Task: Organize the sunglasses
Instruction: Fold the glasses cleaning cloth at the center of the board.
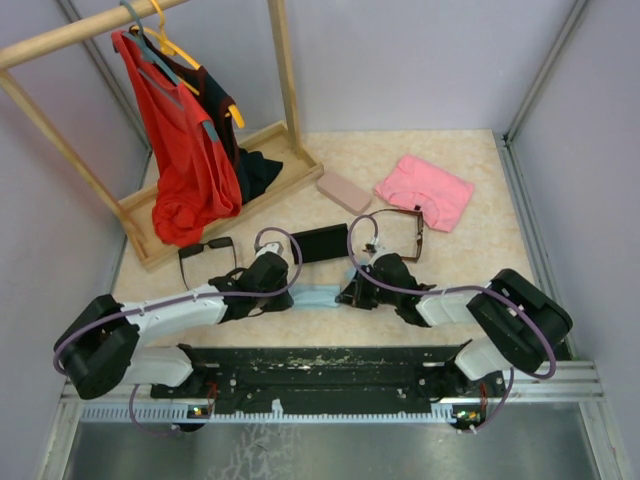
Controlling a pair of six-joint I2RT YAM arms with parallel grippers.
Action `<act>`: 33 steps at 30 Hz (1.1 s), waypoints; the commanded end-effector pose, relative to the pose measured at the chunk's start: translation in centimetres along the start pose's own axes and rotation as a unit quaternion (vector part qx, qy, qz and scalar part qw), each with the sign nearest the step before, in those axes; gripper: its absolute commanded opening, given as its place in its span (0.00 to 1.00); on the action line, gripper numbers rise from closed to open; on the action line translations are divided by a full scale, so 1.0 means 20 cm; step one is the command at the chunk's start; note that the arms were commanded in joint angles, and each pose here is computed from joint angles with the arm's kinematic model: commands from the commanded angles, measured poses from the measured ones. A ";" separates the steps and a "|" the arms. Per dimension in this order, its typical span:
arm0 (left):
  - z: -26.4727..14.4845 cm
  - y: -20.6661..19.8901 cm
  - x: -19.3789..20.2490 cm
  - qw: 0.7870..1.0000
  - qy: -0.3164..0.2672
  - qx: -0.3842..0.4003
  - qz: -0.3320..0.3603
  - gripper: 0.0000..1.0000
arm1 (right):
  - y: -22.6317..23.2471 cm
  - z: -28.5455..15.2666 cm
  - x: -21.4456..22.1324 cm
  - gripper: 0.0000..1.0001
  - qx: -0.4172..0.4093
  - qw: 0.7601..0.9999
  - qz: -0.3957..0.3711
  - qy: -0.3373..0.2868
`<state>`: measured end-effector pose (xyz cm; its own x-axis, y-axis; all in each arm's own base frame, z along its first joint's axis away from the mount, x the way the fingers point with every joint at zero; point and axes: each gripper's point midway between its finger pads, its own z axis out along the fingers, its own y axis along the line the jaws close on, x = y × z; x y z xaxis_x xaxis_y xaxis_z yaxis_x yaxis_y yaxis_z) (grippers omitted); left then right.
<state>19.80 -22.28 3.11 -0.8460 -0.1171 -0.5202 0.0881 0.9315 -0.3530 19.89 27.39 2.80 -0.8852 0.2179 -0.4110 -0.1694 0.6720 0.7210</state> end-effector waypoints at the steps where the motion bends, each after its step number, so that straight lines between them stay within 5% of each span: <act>1: 0.02 0.01 0.02 1.000 0.003 -0.003 -0.001 0.01 | 0.10 0.02 -0.15 0.00 -0.019 0.999 -0.019 -0.042; 20: 0.05 0.03 0.02 1.000 0.003 -0.016 0.005 0.01 | 0.04 0.03 -0.14 0.05 0.009 0.999 -0.030 -0.038; 25: 0.05 0.03 0.02 1.000 0.004 -0.019 0.008 0.09 | 0.03 0.04 -0.15 0.18 0.014 0.999 -0.030 -0.040; 33: 0.04 0.03 0.01 1.000 0.001 -0.018 0.008 0.25 | 0.03 0.02 -0.15 0.23 0.023 0.998 -0.035 -0.044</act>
<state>20.00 -22.25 2.02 -0.8504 -0.1078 -0.5150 0.0808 0.9404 -0.3303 20.88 26.72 2.18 -0.8687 0.2082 -0.4495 -0.1700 0.7271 0.6651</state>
